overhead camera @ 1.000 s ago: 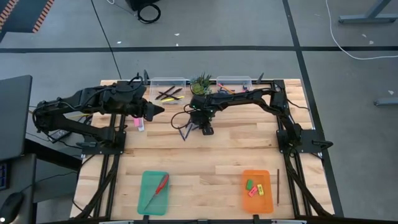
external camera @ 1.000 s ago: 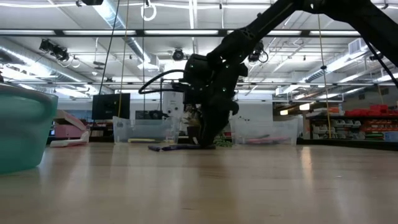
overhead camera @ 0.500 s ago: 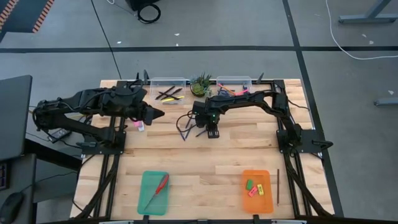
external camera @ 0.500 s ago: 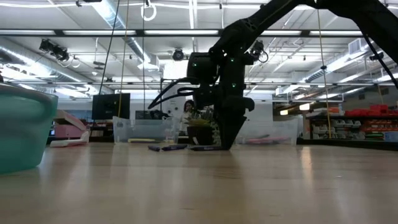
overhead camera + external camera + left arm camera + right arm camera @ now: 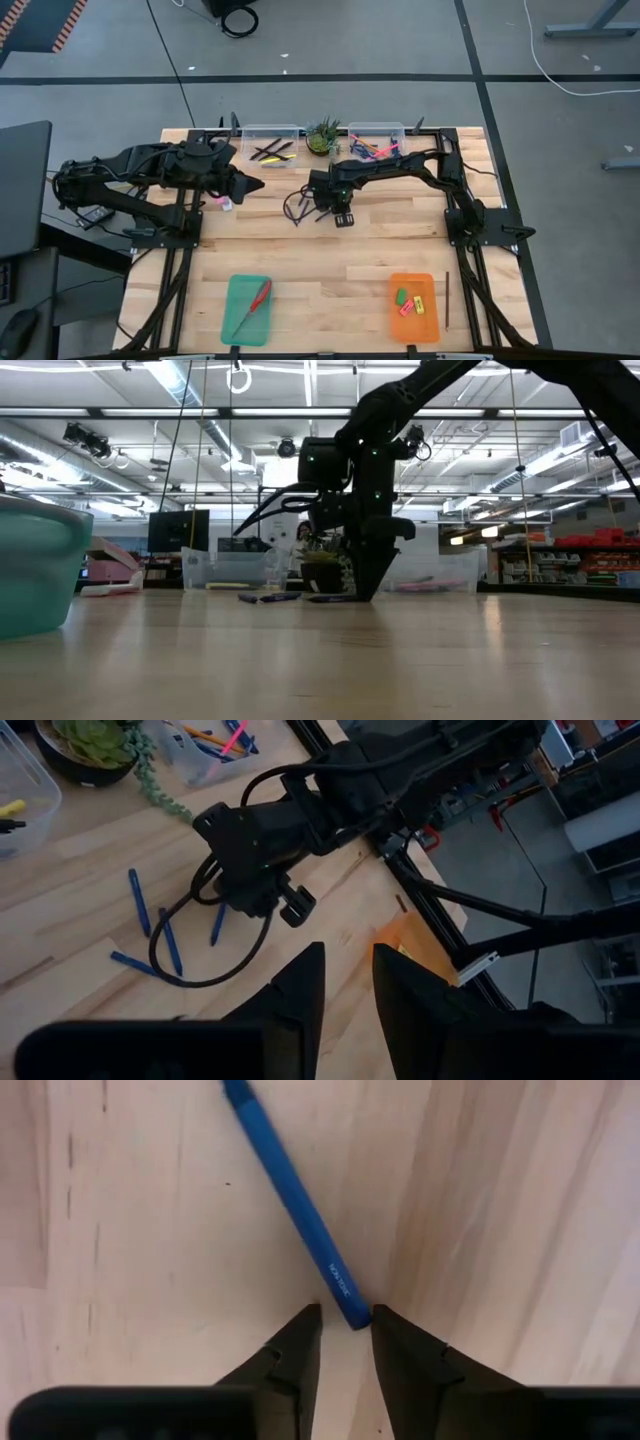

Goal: Sort crayons/erasers/pens/pencils in bins
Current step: Put the blue crayon into the right transparent bin

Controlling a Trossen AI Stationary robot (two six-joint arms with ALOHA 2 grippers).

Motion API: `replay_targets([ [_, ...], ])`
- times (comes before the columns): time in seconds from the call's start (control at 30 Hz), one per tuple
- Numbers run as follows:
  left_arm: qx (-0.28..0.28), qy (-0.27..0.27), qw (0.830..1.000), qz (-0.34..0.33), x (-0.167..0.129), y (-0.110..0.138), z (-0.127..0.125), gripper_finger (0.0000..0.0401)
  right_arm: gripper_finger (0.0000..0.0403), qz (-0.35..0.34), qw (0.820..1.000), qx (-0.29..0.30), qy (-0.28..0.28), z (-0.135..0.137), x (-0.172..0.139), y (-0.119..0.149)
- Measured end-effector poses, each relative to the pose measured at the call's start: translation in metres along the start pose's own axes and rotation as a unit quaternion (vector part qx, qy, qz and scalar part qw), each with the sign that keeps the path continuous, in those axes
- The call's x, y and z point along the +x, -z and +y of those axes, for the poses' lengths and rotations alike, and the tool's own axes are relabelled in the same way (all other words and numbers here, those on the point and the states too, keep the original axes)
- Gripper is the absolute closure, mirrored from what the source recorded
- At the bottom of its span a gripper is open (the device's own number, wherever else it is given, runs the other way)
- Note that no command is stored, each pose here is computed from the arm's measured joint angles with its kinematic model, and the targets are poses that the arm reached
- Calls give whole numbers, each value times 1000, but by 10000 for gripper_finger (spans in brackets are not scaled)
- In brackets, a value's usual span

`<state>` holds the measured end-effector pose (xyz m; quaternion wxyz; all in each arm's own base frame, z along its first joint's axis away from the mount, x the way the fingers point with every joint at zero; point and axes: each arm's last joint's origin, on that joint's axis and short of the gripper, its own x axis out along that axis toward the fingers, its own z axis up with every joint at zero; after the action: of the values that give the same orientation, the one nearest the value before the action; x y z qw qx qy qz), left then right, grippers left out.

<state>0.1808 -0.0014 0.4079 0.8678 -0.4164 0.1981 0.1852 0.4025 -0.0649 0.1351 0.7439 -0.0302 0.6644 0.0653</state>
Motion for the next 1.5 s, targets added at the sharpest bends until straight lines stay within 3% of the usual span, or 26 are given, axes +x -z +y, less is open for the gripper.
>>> replay_targets([
  [0.6,1,0,1000,0,0,0,0,311,276,-21,1000,-18,-13,15,1,-8],
  [0.77,1,0,1000,0,0,0,0,316,293,-21,1000,-10,12,21,2,-10],
  [1.1,1,0,1000,0,0,0,0,317,367,-27,999,4,20,20,2,-12],
  [1.37,19,0,1000,0,0,0,0,321,375,-32,998,40,22,20,-4,-12],
  [1.5,19,0,1000,0,0,0,0,319,375,-41,997,64,22,19,-24,-7],
])
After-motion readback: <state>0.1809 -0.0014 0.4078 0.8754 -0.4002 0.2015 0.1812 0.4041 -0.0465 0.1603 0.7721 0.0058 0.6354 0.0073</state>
